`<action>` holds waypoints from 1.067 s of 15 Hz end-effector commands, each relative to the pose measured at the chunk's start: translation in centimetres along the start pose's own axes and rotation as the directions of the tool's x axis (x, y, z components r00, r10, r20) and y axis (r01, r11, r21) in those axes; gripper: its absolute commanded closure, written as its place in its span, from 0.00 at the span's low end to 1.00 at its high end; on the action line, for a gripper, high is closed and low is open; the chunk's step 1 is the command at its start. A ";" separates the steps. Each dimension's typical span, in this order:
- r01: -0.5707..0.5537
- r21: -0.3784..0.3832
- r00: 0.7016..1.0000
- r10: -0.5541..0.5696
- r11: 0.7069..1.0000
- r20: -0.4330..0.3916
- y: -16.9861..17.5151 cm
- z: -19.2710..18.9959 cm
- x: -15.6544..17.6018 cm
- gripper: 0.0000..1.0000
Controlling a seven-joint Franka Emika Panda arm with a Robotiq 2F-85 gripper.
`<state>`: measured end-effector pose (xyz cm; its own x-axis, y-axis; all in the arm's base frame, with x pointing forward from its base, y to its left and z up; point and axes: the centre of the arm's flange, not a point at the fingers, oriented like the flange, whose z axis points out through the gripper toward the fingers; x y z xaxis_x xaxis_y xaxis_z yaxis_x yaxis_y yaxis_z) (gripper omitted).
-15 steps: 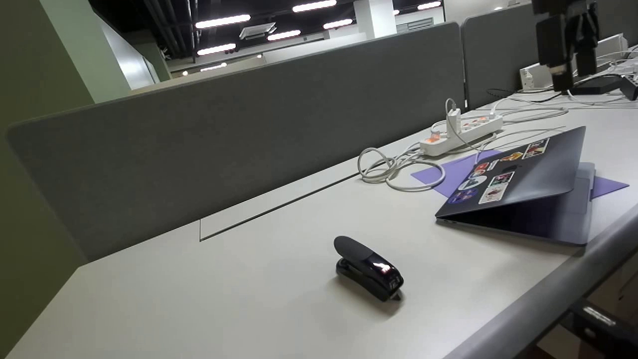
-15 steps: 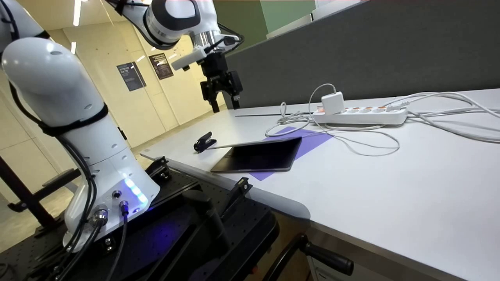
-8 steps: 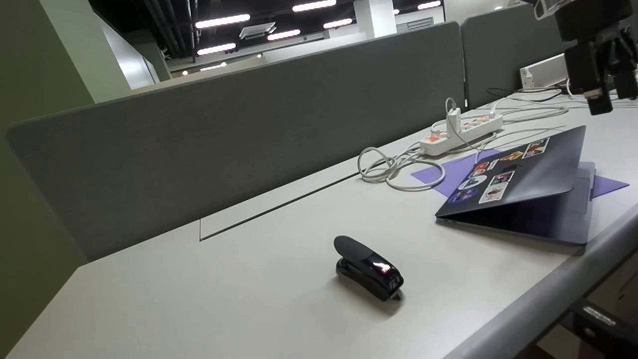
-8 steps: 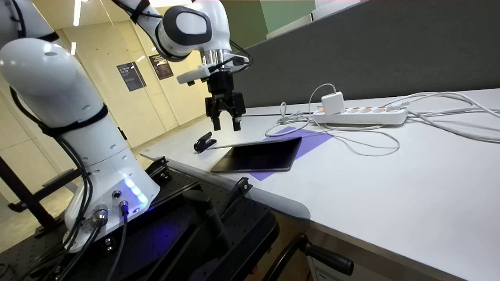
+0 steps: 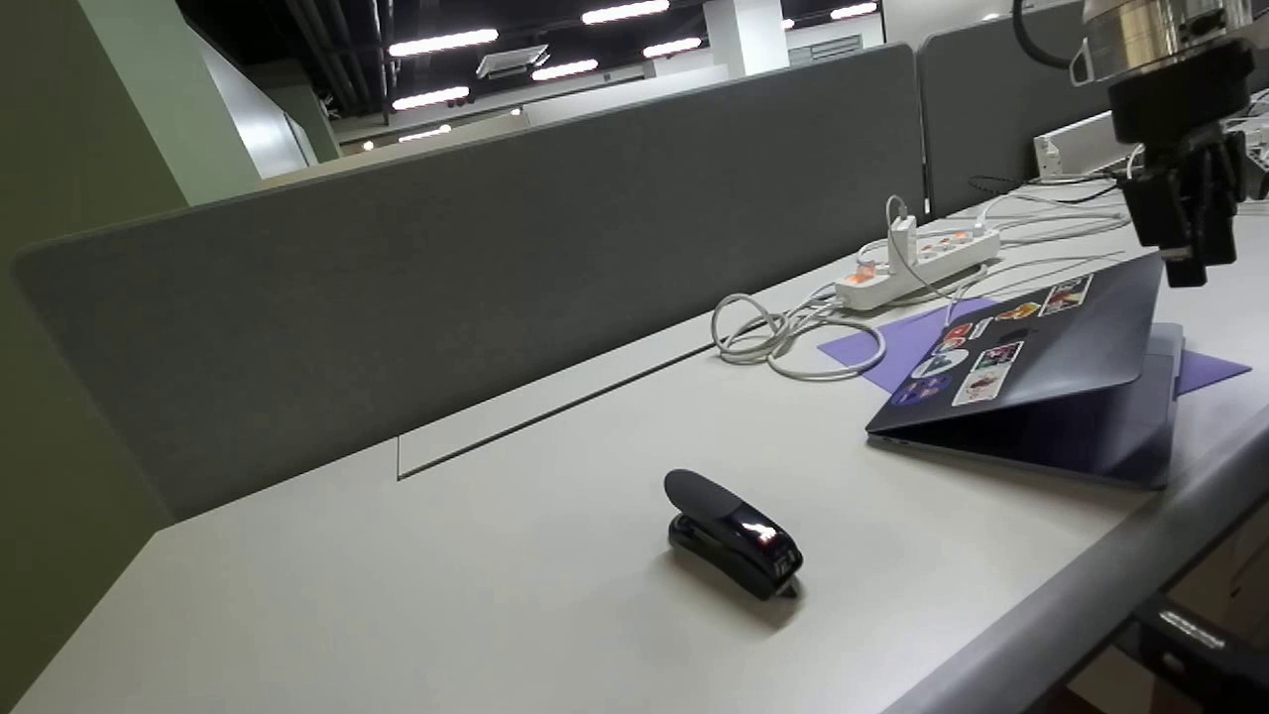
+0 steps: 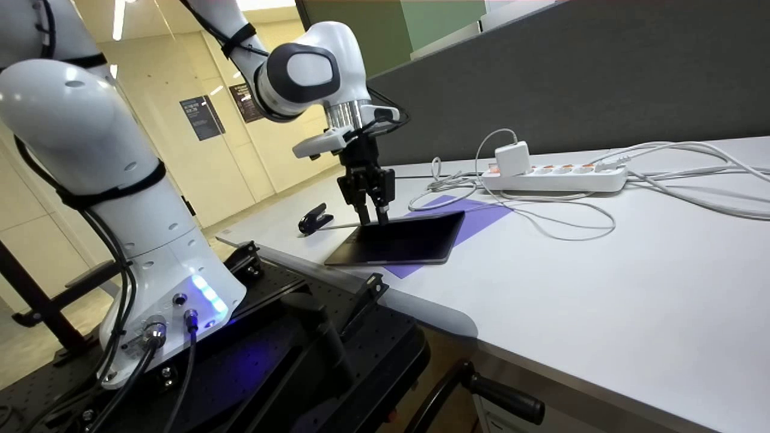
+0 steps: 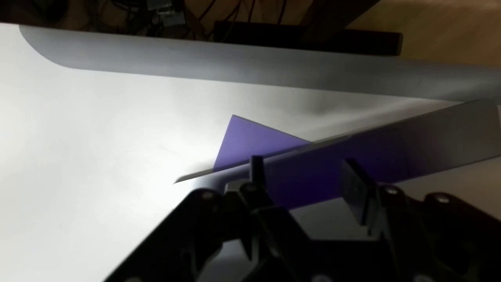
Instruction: Open the laptop
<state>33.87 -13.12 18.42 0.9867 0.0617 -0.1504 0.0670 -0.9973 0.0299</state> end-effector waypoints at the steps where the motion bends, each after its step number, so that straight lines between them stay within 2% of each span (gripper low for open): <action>1: 0.028 -0.023 0.998 -0.029 0.999 -0.055 -1.0 2.0 -0.2 0.75; 4: 0.050 -0.026 0.996 -0.052 0.998 -0.067 -1.6 2.7 -0.2 0.95; 5: 0.057 -0.027 0.996 -0.058 0.998 -0.070 -1.7 2.9 -0.4 0.99; 9: 0.076 -0.036 0.991 -0.080 0.996 -0.111 -2.1 2.7 -0.6 1.00; 12: 0.099 -0.050 0.978 -0.106 0.994 -0.177 -2.4 1.6 -0.6 1.00; 16: 0.117 -0.062 0.945 -0.131 0.991 -0.301 -3.3 0.2 0.0 1.00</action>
<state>35.91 -11.65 16.34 0.9835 0.1774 0.0367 0.1747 -0.9823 0.0674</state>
